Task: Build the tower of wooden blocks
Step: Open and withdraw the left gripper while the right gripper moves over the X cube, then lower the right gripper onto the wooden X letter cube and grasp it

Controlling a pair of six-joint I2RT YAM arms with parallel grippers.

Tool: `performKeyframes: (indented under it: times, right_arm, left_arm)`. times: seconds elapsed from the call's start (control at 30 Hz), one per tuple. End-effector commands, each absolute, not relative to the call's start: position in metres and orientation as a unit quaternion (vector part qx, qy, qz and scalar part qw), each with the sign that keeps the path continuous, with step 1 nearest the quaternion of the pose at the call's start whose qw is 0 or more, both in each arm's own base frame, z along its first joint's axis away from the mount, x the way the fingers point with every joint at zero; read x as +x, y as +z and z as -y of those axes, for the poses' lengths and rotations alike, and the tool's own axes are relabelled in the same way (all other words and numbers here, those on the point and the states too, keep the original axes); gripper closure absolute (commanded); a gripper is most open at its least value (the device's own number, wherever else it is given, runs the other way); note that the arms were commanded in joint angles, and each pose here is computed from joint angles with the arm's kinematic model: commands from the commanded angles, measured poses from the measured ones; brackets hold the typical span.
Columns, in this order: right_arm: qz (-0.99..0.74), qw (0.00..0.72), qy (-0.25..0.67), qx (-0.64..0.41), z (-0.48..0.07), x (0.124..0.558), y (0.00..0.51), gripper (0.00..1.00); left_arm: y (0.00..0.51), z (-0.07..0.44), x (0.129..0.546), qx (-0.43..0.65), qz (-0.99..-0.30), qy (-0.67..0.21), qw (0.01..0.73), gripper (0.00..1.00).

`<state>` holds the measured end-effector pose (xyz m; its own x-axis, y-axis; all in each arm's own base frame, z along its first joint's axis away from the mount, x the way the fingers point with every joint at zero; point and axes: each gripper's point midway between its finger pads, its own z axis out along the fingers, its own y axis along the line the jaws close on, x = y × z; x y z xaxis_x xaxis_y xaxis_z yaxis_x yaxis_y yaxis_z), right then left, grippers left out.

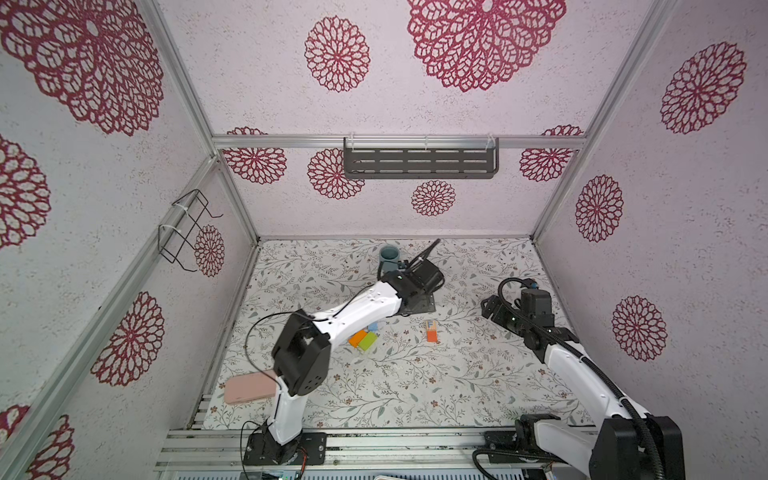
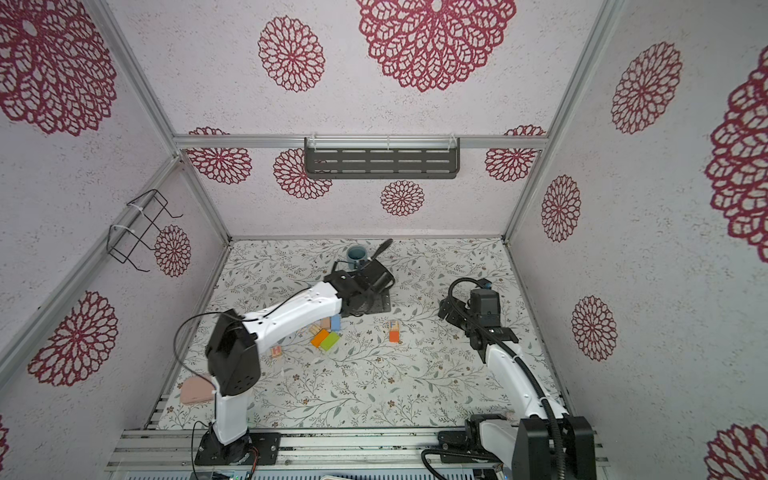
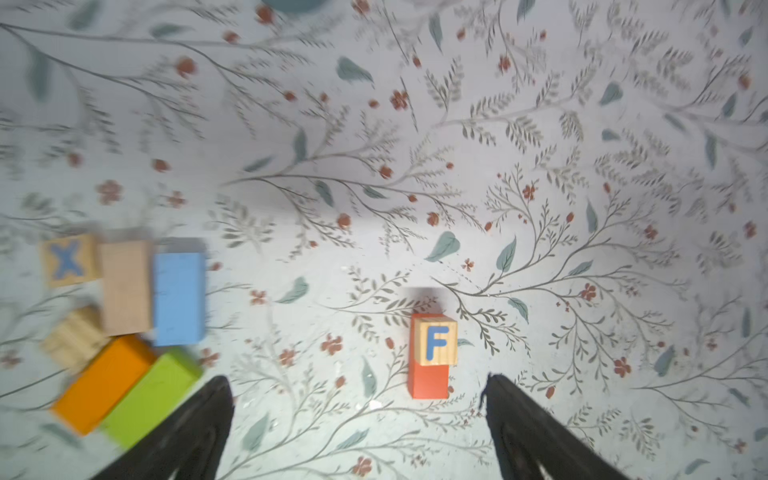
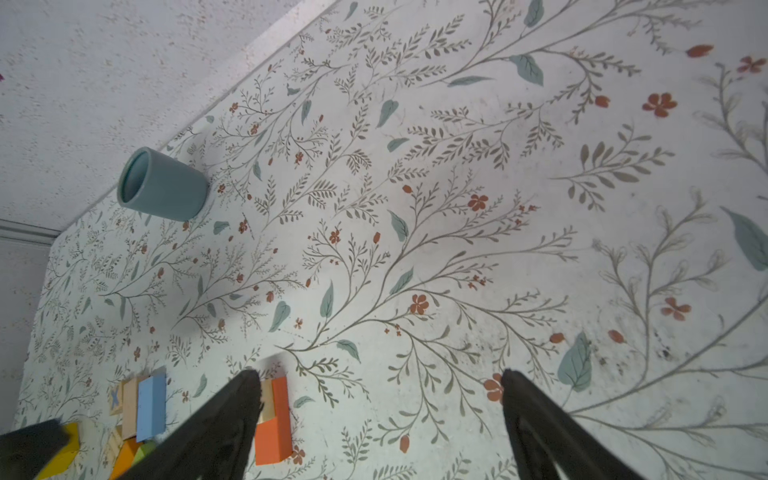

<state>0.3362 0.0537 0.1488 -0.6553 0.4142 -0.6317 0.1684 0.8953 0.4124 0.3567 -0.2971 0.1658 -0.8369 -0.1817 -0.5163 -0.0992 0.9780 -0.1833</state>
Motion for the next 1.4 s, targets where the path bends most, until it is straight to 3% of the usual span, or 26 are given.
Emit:
performKeyframes:
  times: [0.0,0.3,0.5,0.87,1.07,1.37]
  right_arm:
    - [-0.92,0.361,0.116,0.097,-0.077,0.337,0.158,0.08]
    - [-0.94,0.325,0.101,-0.007,-0.179,0.361,0.171,0.17]
    - [-0.946,0.307,0.084,-0.066,-0.254,0.378,0.165,0.17]
    - [-0.946,0.265,0.103,-0.153,-0.392,0.4,0.128,0.25]
    - [-0.943,0.257,0.129,-0.167,-0.433,0.399,0.111,0.34]
    - [-0.938,0.257,0.147,-0.18,-0.473,0.389,0.095,0.36]
  left_arm:
    - [0.192,0.246,0.359,-0.102,-0.941,-0.059,0.317,0.03]
    - [0.194,0.129,0.315,-0.173,-0.919,-0.056,0.349,0.03]
    - [0.155,0.069,0.286,-0.24,-0.909,-0.053,0.336,0.03]
    - [0.117,0.027,0.264,-0.313,-0.879,-0.057,0.354,0.02]
    - [0.103,0.019,0.256,-0.321,-0.877,-0.053,0.354,0.02]
    - [0.087,0.009,0.244,-0.322,-0.879,-0.041,0.35,0.02]
